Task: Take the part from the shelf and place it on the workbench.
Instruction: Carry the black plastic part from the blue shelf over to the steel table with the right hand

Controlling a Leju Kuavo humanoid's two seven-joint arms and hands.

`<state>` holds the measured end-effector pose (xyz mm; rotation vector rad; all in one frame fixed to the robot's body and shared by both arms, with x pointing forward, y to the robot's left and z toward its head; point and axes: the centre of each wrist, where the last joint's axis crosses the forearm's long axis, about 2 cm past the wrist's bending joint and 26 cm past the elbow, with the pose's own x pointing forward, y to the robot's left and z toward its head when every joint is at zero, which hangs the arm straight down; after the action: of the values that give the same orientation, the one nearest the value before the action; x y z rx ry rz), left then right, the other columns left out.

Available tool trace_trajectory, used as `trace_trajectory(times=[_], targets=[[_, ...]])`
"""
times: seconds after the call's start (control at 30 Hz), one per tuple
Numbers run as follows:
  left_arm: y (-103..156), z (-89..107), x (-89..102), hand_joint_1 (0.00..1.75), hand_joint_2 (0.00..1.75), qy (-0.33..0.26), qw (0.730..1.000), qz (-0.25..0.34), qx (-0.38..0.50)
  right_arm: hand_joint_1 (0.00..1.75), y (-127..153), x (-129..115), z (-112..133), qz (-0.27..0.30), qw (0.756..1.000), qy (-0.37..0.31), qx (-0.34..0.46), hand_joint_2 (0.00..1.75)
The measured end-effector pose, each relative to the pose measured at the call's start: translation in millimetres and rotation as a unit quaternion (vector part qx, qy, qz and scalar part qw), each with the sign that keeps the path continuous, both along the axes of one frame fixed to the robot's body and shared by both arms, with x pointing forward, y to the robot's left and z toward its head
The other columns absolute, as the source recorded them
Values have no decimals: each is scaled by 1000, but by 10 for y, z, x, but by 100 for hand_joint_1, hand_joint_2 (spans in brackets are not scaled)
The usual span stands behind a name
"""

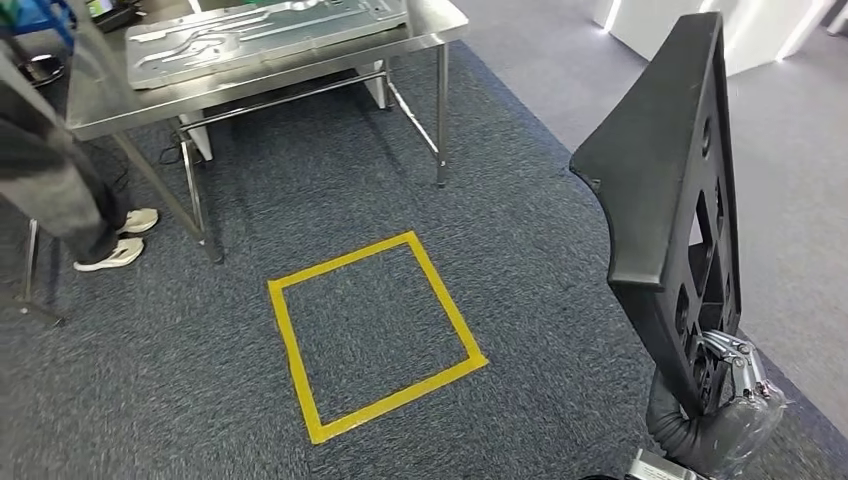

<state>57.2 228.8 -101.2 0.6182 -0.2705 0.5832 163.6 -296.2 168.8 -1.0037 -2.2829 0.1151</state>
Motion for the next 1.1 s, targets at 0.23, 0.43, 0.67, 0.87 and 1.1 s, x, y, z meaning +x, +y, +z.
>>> trace_trajectory(times=[0.23, 0.43, 0.67, 0.87, 1.1], targets=[[7, 1, -3, 0, 175, 9, 1000, -12, 7, 175, 4, 20, 16, 0, 1000, -3, 0, 175], [0, 4, 5, 0, 175, 9, 1000, -17, 7, 175, 2, 47, 38, 0, 1000, -9, 0, 175], [-7, 0, -2, 0, 175, 5, 1000, -1, -9, 175, -2, 55, 36, 0, 1000, -10, 6, 175], [1, -2, -31, 0, 175, 25, 1000, -3, -5, 175, -3, 112, 61, 7, 999, -25, 24, 175], [3, -1, -26, 0, 175, 28, 1000, -8, -4, 175, -5, 122, 56, 12, 999, -33, 41, 175]])
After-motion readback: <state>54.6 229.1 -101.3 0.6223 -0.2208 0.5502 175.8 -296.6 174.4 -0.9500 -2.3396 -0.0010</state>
